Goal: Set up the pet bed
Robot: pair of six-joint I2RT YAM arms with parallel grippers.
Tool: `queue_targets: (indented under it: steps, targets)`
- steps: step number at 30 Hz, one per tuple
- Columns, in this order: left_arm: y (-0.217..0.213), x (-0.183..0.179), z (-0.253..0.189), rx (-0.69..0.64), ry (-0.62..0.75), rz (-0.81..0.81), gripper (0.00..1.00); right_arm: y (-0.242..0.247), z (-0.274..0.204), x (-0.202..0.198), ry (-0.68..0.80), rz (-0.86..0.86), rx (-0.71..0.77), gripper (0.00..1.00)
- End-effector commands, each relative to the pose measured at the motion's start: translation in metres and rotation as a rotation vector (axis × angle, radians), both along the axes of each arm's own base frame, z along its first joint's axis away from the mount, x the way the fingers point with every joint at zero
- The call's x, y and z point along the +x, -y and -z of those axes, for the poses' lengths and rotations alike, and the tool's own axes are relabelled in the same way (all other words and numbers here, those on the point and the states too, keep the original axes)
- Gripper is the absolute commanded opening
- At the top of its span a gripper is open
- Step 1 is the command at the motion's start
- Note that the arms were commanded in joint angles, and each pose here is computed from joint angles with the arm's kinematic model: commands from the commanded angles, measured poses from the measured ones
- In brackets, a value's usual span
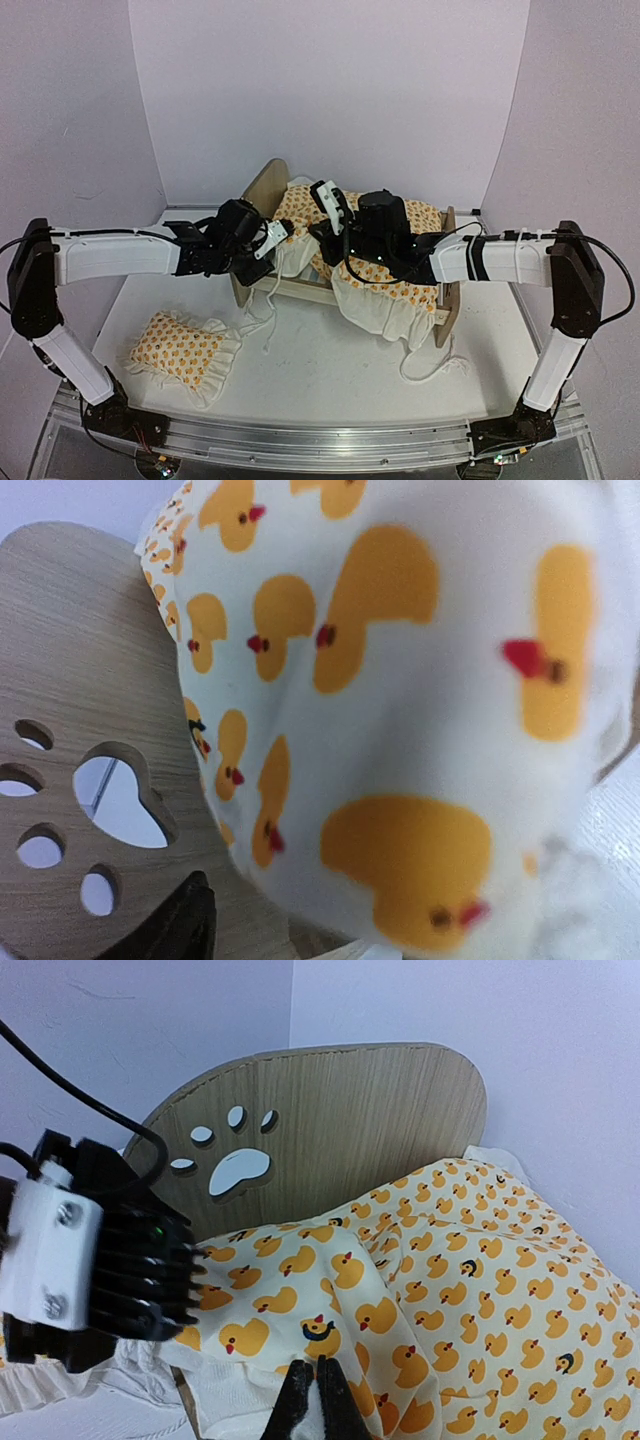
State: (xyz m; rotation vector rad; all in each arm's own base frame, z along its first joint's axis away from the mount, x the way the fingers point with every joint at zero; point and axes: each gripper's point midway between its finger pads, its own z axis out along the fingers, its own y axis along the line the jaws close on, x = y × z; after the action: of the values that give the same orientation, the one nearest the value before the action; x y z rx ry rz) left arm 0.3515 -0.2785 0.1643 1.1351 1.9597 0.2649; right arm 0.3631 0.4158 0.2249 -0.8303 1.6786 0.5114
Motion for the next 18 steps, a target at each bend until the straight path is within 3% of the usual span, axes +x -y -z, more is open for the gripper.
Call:
queue_targets:
  steps: [1,5,9,15,18]
  targets:
    - [0.003,-0.018,-0.072,-0.300,0.009,-0.008,0.74,0.001,-0.048,0.000,0.061,-0.003,0.089,0.00]
    - [0.001,-0.046,-0.095,-0.574,-0.107,-0.014,0.78,0.002,-0.048,0.004,0.055,0.020,0.095,0.00]
    - [-0.017,-0.065,-0.080,-0.809,-0.270,-0.117,0.78,0.003,-0.047,0.006,0.044,0.036,0.098,0.00]
    - [-0.021,-0.086,-0.029,-1.162,-0.500,-0.277,0.64,0.001,-0.047,0.007,0.029,0.037,0.107,0.00]
    - [-0.024,-0.079,-0.001,-1.224,-0.533,-0.389,0.53,-0.001,-0.047,0.006,0.018,0.026,0.115,0.00]
